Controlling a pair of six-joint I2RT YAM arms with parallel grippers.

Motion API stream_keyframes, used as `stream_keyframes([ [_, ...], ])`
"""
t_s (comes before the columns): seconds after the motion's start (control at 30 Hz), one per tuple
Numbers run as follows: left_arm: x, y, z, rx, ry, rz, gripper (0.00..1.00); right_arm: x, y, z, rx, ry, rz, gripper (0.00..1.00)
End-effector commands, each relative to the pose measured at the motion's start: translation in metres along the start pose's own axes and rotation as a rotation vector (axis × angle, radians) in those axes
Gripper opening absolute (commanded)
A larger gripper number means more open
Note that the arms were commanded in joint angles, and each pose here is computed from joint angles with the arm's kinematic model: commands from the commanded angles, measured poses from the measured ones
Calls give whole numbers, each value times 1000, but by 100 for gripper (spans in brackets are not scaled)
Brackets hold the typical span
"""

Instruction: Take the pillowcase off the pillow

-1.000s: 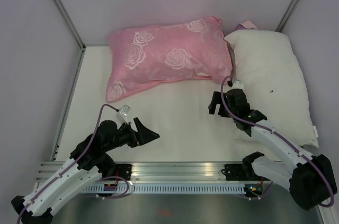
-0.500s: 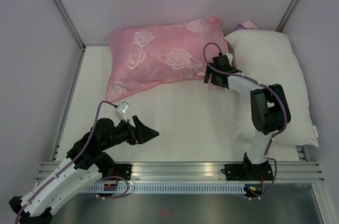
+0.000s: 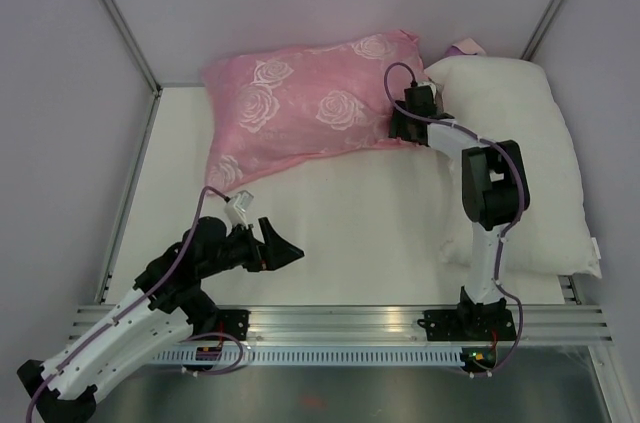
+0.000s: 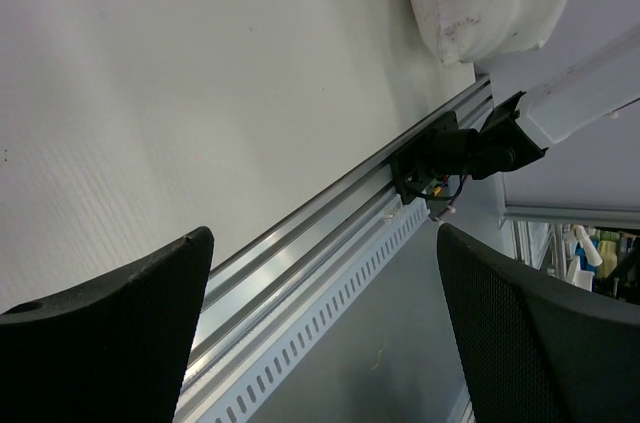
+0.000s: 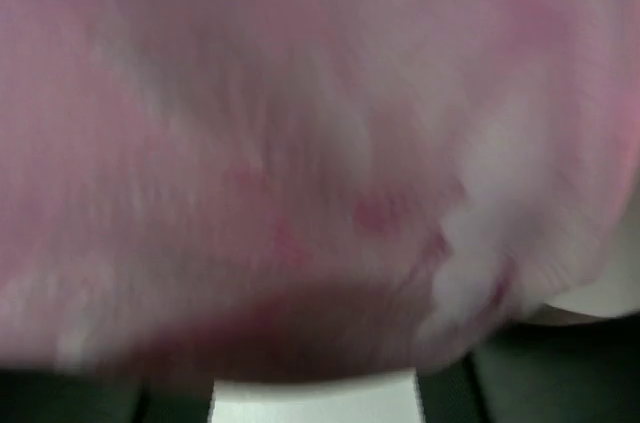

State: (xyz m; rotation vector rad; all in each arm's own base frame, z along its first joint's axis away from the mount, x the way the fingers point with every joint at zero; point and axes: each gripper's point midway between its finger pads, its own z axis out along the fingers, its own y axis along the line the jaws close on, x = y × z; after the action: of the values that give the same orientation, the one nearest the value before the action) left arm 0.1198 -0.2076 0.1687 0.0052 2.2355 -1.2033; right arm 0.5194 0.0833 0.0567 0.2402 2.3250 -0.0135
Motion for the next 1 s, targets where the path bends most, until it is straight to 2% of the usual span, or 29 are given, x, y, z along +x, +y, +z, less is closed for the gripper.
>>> stream_keyframes([
  [0.0, -17, -21, -5, 53, -43, 67, 95, -29, 56, 16, -260, -60, 47, 64],
  [0.03, -18, -21, -6, 44, -44, 66, 95, -29, 67, 18, -308, -64, 64, 34],
  [0.1, -24, -22, -11, 29, -69, 69, 94, -33, 96, 7, -391, -74, 87, 8],
  [0.13, -25, -22, -13, 22, -77, 69, 93, -32, 109, -1, -425, -70, 82, 2],
  [0.27, -34, -19, -29, -27, -127, 69, 92, -22, 200, -64, -652, -72, 15, 0],
  [0.33, -37, -17, -38, -37, -156, 69, 92, -16, 227, -101, -730, -68, -8, 0],
  [0.4, -44, -13, -50, -72, -208, 66, 92, 12, 273, -159, -849, -44, -65, 0],
  [0.43, -43, -13, -54, -75, -207, 66, 92, 8, 271, -167, -854, -49, -59, 0],
  [0.57, -58, -6, -85, -132, -317, 61, 92, 56, 321, -268, -1069, 47, -140, 0],
  [0.7, -64, -10, -110, -96, -405, 88, 89, 51, 331, -371, -1276, 39, -112, 0],
  [0.83, -69, -21, -129, -13, -483, 83, 72, 38, 325, -438, -1376, 7, -69, 0],
  [0.9, -68, -19, -131, -5, -497, 71, 72, 28, 313, -454, -1377, -4, -9, 0],
  [0.97, -66, -10, -129, -42, -492, 46, 81, 22, 303, -463, -1372, -14, 31, 0],
])
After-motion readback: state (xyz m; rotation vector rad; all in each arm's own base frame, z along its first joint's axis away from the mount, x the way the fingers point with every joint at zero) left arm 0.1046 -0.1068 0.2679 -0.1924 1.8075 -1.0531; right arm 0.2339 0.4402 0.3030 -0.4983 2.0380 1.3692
